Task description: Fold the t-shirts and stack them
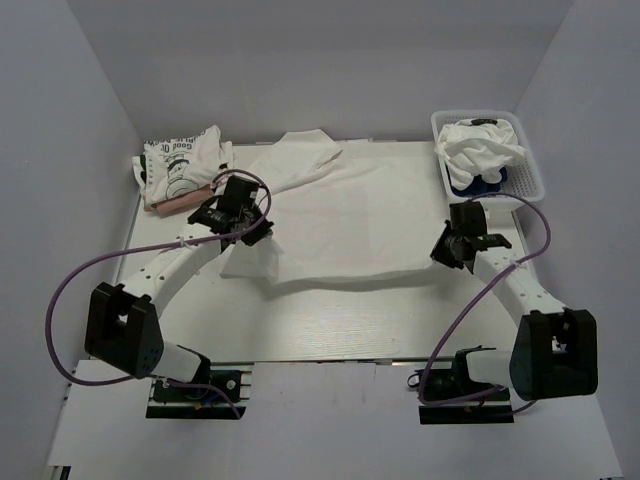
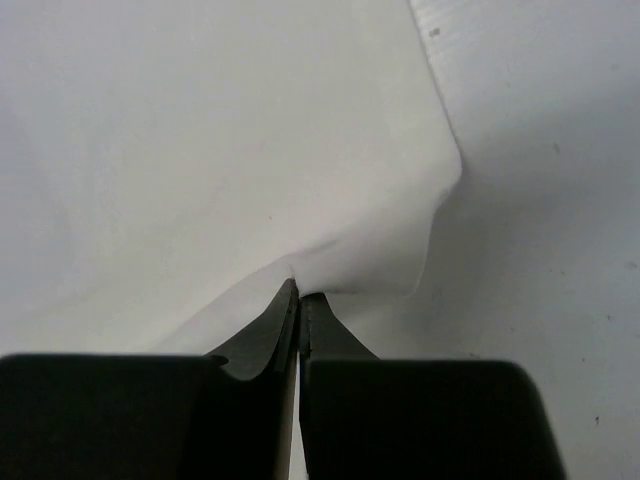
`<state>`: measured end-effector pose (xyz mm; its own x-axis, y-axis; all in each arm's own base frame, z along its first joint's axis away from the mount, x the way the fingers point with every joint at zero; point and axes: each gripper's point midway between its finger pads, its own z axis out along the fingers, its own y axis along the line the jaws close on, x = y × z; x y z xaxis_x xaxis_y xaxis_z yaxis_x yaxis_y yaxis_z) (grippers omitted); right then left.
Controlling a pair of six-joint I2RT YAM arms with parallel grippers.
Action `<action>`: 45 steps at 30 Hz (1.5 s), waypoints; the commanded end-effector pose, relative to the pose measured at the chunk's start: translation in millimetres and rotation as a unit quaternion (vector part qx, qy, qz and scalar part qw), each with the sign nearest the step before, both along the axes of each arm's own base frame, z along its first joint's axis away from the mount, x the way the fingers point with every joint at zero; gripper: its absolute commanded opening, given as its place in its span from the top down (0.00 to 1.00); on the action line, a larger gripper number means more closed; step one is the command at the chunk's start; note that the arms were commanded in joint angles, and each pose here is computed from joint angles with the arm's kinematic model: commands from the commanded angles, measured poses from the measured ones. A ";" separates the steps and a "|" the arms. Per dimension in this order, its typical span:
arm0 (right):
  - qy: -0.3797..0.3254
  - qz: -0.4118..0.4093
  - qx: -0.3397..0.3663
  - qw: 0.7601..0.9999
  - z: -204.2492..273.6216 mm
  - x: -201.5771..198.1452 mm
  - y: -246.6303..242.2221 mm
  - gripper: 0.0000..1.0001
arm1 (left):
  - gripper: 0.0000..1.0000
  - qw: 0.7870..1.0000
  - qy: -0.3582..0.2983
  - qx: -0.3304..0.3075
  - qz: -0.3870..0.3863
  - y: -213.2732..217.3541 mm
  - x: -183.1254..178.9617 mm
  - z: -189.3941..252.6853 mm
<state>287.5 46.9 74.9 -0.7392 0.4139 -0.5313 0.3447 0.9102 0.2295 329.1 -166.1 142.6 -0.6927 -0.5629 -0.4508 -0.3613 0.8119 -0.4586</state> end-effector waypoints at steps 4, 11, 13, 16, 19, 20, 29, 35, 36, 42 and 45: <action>-0.025 -0.020 -0.024 0.999 29.0 44.6 -9.4 1.00 | 1.00 0.993 -0.081 -0.007 0.085 27.6 66.5 37.6; -0.026 -0.019 -0.046 0.998 35.2 76.6 -19.2 1.00 | 1.00 0.992 -0.093 -0.013 0.082 34.0 120.9 38.2; -0.031 -0.014 -0.045 0.998 31.8 85.8 -17.8 1.00 | 1.00 0.992 -0.089 -0.015 0.089 40.0 133.7 35.1; -0.031 -0.011 -0.050 0.998 24.3 105.9 -17.8 1.00 | 1.00 0.992 -0.079 -0.011 0.095 46.1 153.8 20.1; -0.033 -0.026 -0.082 0.996 28.4 127.1 -29.1 0.92 | 0.89 0.994 -0.086 -0.011 0.071 43.8 180.4 9.6; -0.027 -0.029 -0.096 0.995 25.3 137.4 -33.4 0.81 | 0.79 0.995 -0.084 -0.011 0.045 37.2 185.3 6.1; -0.011 0.033 -0.079 0.996 25.1 124.6 -6.3 0.10 | 0.01 0.999 -0.025 0.036 0.031 47.3 190.4 -15.7; -0.033 0.092 -0.043 0.994 7.1 96.2 22.9 0.10 | 0.01 0.998 -0.009 0.036 0.048 65.3 109.7 -47.8; -0.024 0.094 -0.042 0.994 -0.4 95.9 24.1 0.10 | 0.01 0.998 -0.016 0.034 0.048 66.0 106.1 -49.5; -0.005 0.108 -0.036 0.993 -33.0 116.9 31.5 0.10 | 0.01 0.996 0.041 0.050 0.062 73.1 86.3 -98.0; 0.023 0.107 -0.024 0.994 -53.0 105.6 32.7 0.10 | 0.01 0.994 0.077 0.055 0.058 74.3 71.8 -115.5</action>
<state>383.3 74.0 23.5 -0.8390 0.2181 -0.4985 0.1724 0.9755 0.1367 406.0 -94.2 32.5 -0.6934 -0.5883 -0.4161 -0.4993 0.8086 -0.3111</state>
